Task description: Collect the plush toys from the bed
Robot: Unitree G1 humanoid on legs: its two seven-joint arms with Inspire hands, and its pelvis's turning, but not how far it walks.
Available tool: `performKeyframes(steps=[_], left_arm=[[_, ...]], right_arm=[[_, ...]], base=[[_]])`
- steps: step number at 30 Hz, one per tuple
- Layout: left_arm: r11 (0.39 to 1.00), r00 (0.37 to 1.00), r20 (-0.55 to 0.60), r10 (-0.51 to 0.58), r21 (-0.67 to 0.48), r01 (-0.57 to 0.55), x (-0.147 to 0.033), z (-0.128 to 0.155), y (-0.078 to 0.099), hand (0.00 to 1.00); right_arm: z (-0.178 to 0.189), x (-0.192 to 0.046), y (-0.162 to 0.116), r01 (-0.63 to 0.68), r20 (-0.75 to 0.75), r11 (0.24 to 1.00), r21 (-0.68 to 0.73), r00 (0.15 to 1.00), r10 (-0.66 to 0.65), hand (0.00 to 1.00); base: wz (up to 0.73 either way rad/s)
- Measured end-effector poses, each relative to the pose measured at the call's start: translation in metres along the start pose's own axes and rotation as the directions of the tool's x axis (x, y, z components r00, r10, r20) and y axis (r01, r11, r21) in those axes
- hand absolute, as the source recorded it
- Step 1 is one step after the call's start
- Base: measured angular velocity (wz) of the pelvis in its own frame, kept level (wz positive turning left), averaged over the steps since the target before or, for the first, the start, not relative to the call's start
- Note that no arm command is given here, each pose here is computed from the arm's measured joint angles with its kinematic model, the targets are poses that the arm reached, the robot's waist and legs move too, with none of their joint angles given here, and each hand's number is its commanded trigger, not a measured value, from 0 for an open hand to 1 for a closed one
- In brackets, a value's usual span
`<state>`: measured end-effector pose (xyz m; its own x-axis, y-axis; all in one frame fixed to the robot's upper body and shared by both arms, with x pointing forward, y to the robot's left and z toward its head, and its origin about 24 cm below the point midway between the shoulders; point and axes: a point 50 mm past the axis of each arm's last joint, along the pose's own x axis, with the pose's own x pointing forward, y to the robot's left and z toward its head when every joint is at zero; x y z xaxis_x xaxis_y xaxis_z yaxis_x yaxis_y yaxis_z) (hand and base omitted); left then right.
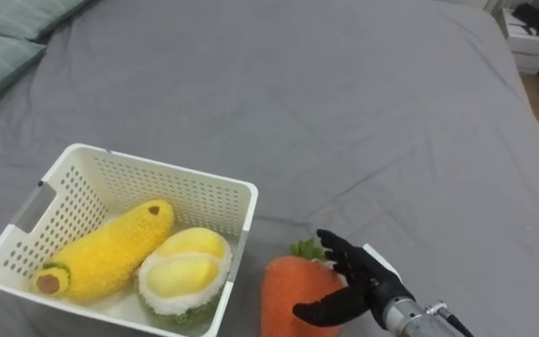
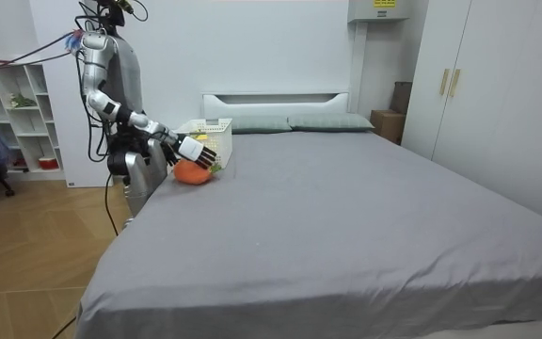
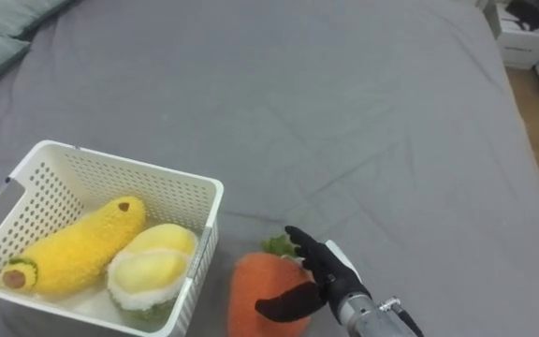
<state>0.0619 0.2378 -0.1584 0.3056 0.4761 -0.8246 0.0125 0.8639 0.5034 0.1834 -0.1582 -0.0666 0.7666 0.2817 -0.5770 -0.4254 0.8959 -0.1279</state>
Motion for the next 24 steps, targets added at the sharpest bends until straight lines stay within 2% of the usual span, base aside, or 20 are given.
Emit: performKeyframes(steps=[7, 19, 21, 22, 23, 24], left_arm=[[1.0, 1.0, -0.001, 0.001, 0.001, -0.001, 0.0, -0.001, 0.001, 0.0], [1.0, 1.0, 0.018, -0.008, -0.005, 0.009, -0.001, 0.002, 0.002, 0.0], [1.0, 1.0, 0.02, -0.015, -0.001, 0.015, -0.001, 0.002, 0.001, 0.0], [1.0, 0.999, 0.023, -0.023, 0.007, 0.023, -0.002, 0.002, 0.0, 0.0], [1.0, 0.999, 0.023, -0.029, 0.011, 0.029, -0.002, 0.002, -0.001, 0.0], [0.999, 0.999, 0.022, -0.031, 0.011, 0.03, -0.002, 0.002, -0.001, 0.0]], right_arm=[[-0.015, 0.001, 0.002, -0.023, -0.07, 1.0, -0.007, 0.997, 0.023, 0.0], [-0.019, 0.006, 0.003, -0.051, -0.132, 0.994, -0.093, 0.991, 0.038, 0.0], [-0.019, 0.006, 0.003, -0.052, -0.136, 0.993, -0.108, 0.99, 0.037, 0.53], [-0.019, 0.007, 0.002, -0.051, -0.142, 0.991, -0.122, 0.989, 0.034, 0.84], [-0.02, 0.008, 0.002, -0.051, -0.149, 0.99, -0.132, 0.988, 0.031, 1.0], [-0.02, 0.009, 0.001, -0.051, -0.152, 0.989, -0.138, 0.988, 0.03, 1.0]], base=[[0.07], [0.08], [0.0], [0.0], [0.0], [0.06]])
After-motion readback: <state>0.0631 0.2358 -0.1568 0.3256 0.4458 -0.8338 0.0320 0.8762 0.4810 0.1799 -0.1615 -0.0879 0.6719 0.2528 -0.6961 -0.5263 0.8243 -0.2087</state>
